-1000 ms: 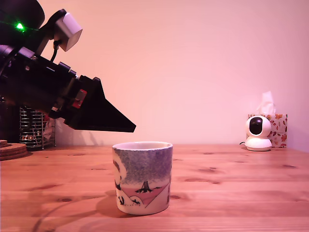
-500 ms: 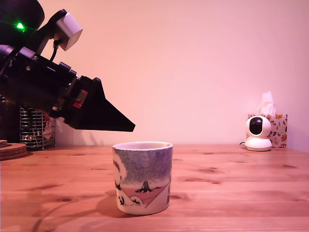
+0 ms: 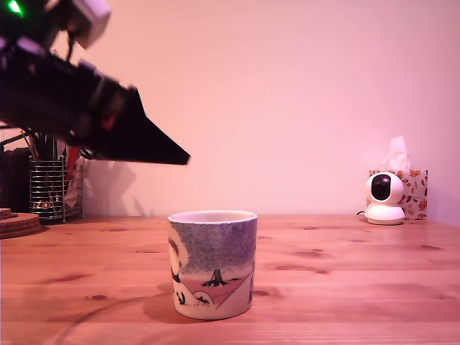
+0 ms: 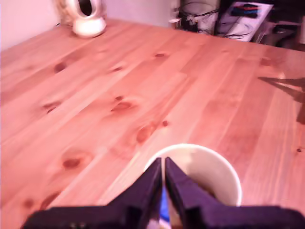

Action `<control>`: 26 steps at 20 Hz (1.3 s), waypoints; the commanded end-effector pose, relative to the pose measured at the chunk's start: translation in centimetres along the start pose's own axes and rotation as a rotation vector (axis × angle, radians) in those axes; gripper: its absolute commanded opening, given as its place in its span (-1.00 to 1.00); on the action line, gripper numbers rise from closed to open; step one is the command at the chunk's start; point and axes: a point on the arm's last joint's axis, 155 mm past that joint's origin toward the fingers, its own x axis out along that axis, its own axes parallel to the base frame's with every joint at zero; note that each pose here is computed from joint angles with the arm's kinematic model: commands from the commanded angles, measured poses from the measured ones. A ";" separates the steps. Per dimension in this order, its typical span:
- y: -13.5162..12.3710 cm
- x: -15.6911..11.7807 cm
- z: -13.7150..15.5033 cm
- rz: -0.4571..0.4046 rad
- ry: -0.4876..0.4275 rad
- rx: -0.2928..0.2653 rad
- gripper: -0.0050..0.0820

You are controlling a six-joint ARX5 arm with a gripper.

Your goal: Pick up the coffee capsules on the table and drop them inside the coffee cup

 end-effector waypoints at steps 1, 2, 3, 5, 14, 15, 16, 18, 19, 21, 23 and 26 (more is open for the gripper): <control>0.6 -0.6 0.3 0.037 0.004 -0.024 -0.94; 1.1 -1.0 0.1 0.064 0.016 -0.030 -0.94; 1.3 -1.5 0.2 0.080 0.019 -0.032 -0.94; 2.0 -2.4 0.4 0.127 0.027 -0.049 -0.94; 6.8 -7.3 -0.5 0.331 0.026 -0.146 -0.94; 7.4 -8.0 -0.8 0.357 0.018 -0.157 -0.94; 8.0 -8.7 -1.1 0.384 0.009 -0.172 -0.94; 9.0 -10.3 -1.5 0.439 -0.014 -0.192 -0.94; 9.5 -11.1 -1.6 0.468 -0.029 -0.199 -0.94; 10.0 -12.7 -1.9 0.519 -0.065 -0.222 -0.94; 10.2 -14.1 -2.1 0.561 -0.103 -0.230 -0.94; 10.2 -16.0 -2.9 0.625 -0.158 -0.240 -0.94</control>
